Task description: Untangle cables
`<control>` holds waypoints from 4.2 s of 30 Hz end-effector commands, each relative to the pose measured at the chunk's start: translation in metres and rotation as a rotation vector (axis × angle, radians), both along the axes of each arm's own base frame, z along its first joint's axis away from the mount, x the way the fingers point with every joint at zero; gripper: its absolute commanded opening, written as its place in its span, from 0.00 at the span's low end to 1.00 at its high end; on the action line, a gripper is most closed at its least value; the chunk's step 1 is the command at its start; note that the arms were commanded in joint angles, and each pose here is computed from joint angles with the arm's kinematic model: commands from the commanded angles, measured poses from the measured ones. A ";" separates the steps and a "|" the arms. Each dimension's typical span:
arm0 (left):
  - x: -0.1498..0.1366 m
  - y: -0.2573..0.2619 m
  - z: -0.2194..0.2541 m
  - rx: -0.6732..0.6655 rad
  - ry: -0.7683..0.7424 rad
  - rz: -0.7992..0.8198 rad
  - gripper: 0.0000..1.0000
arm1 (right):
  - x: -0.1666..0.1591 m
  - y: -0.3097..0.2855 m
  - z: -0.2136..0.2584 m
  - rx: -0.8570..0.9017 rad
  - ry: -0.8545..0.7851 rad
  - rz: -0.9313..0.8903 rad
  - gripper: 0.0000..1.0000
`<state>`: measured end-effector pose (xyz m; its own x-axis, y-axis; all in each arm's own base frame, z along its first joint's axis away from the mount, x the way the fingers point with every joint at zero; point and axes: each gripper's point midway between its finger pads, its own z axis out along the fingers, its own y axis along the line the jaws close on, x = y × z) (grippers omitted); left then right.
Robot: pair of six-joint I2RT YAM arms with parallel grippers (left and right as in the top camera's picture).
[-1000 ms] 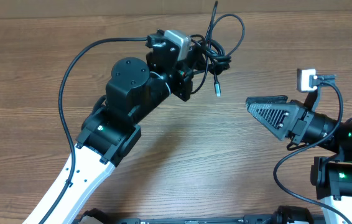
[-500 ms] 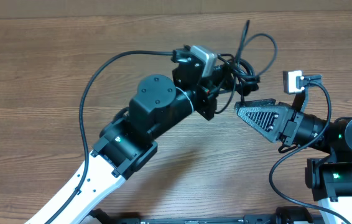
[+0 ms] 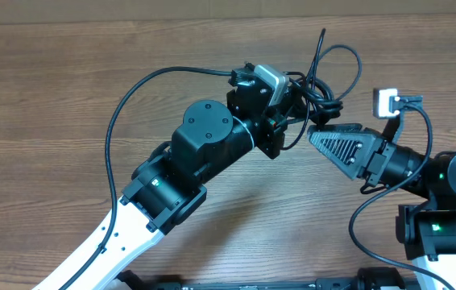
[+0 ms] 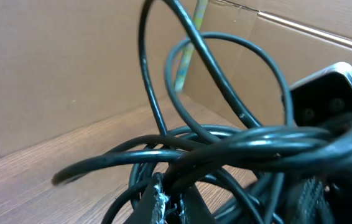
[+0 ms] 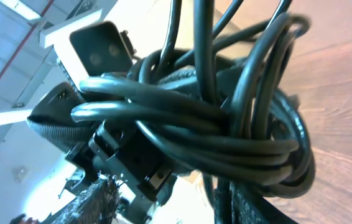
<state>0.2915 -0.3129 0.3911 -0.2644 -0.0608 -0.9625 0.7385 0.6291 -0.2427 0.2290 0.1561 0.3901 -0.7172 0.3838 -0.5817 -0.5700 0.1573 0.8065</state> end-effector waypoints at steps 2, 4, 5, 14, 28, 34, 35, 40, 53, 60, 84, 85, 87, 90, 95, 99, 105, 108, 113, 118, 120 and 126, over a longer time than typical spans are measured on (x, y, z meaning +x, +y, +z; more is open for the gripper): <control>-0.014 -0.002 0.019 -0.015 -0.046 -0.054 0.04 | 0.015 -0.015 0.013 0.014 -0.044 -0.118 0.53; -0.019 -0.005 0.019 -0.016 -0.044 -0.079 0.04 | 0.019 -0.018 0.013 0.018 -0.044 -0.141 0.52; -0.021 -0.007 0.019 -0.016 -0.045 -0.087 0.04 | 0.020 -0.019 0.014 0.020 -0.044 -0.148 0.52; -0.048 -0.027 0.019 0.037 -0.128 -0.193 0.04 | 0.028 -0.023 0.012 0.028 -0.031 -0.182 0.48; -0.024 -0.009 0.021 0.039 -0.118 -0.014 0.04 | 0.033 -0.022 0.005 0.024 -0.001 -0.172 0.36; -0.021 -0.001 0.027 0.026 -0.120 0.033 0.04 | 0.032 -0.022 0.006 0.024 -0.006 -0.172 0.36; -0.021 0.000 0.027 0.026 -0.120 0.033 0.04 | 0.032 -0.022 0.007 0.025 -0.013 -0.172 0.36; -0.023 0.001 0.028 0.027 -0.119 0.030 0.04 | 0.033 -0.024 0.012 0.030 -0.038 -0.189 0.33; -0.037 -0.005 0.032 -0.003 -0.106 -0.051 0.04 | 0.047 -0.040 0.015 0.071 -0.006 -0.287 0.29; -0.042 -0.009 0.038 -0.024 -0.122 -0.087 0.04 | 0.048 -0.039 0.009 0.066 0.027 -0.282 0.28; -0.045 -0.035 0.037 -0.039 -0.171 -0.198 0.04 | 0.046 -0.035 -0.006 0.052 0.111 -0.248 0.18; -0.045 -0.035 0.035 -0.033 -0.164 -0.198 0.04 | 0.047 -0.036 -0.006 0.054 0.109 -0.254 0.18; -0.044 -0.035 0.031 -0.021 -0.153 -0.197 0.04 | 0.046 -0.036 -0.003 0.055 0.093 -0.255 0.18; -0.038 -0.030 0.023 0.005 -0.132 -0.152 0.04 | 0.044 -0.035 0.005 0.057 0.048 -0.252 0.20; -0.030 -0.025 0.019 0.023 -0.121 -0.100 0.04 | 0.044 -0.036 0.010 0.061 0.019 -0.253 0.25; -0.024 -0.020 0.020 0.025 -0.125 -0.054 0.04 | 0.047 -0.039 0.011 0.069 0.020 -0.282 0.24; -0.021 -0.014 0.028 -0.005 -0.122 -0.015 0.04 | 0.054 -0.044 0.007 0.089 0.065 -0.321 0.18; -0.024 -0.011 0.036 -0.030 -0.133 -0.015 0.04 | 0.060 -0.049 0.000 0.104 0.123 -0.356 0.18; -0.036 -0.019 0.038 -0.004 -0.184 -0.101 0.04 | 0.059 -0.048 0.000 0.107 0.133 -0.351 0.18; -0.047 -0.026 0.041 0.001 -0.227 -0.178 0.04 | 0.056 -0.044 -0.002 0.101 0.140 -0.322 0.18; -0.047 -0.026 0.045 -0.010 -0.238 -0.178 0.04 | 0.054 -0.042 -0.005 0.095 0.153 -0.305 0.18; -0.048 -0.027 0.051 -0.028 -0.257 -0.179 0.04 | 0.048 -0.036 -0.009 0.081 0.172 -0.253 0.17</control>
